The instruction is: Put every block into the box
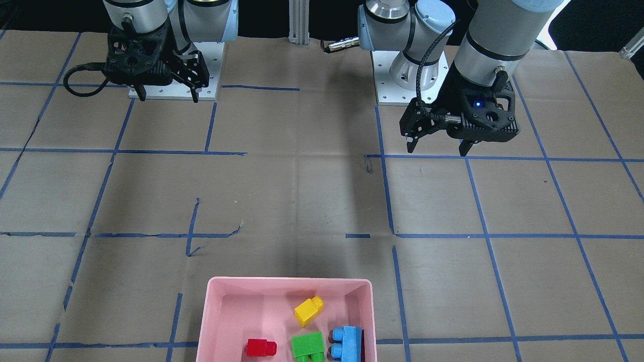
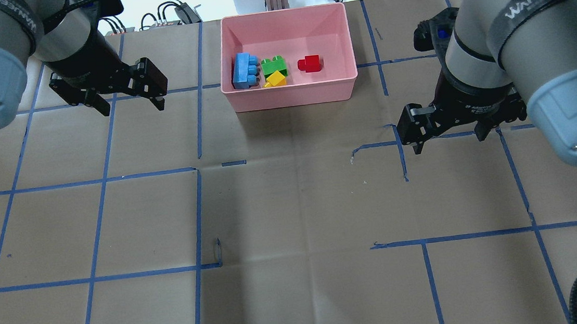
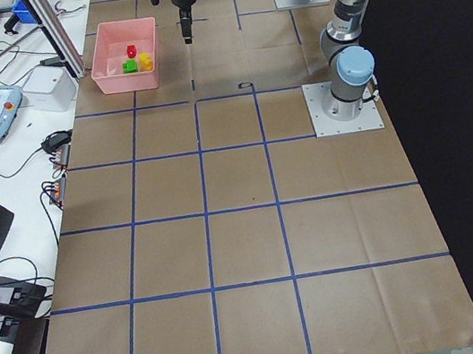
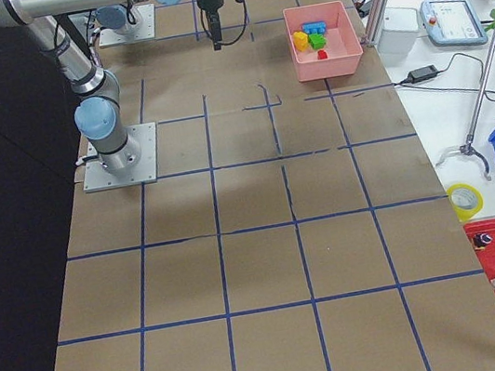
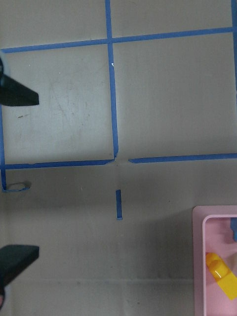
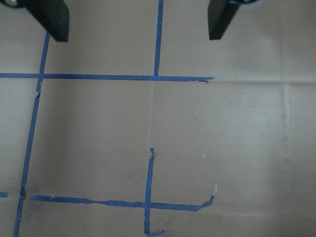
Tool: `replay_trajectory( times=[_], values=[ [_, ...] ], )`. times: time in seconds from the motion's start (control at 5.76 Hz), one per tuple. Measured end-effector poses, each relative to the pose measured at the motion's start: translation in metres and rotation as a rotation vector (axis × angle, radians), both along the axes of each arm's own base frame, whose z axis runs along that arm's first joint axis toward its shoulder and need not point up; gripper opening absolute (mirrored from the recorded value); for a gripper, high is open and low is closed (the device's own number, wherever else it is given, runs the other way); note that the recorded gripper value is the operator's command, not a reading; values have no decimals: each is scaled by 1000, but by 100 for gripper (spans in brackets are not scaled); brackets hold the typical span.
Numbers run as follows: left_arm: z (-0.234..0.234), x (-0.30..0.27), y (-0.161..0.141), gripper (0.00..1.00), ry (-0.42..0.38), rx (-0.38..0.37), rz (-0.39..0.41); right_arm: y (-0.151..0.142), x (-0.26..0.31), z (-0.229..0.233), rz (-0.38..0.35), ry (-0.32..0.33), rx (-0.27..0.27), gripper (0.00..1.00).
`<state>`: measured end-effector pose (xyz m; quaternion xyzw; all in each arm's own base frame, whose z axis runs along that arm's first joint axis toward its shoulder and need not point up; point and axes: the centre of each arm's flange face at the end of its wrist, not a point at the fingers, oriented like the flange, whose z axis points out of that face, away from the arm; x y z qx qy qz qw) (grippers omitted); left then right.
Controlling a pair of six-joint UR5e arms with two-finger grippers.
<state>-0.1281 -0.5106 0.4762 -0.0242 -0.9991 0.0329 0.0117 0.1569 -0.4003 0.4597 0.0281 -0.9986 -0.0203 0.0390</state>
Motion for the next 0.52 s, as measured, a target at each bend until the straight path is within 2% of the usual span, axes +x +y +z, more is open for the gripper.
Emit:
replay_trajectory(
  times=[0.52],
  values=[
    [-2,0,-1,99,1,3,-2,9,1,-6,-3,-8,7,100]
  ],
)
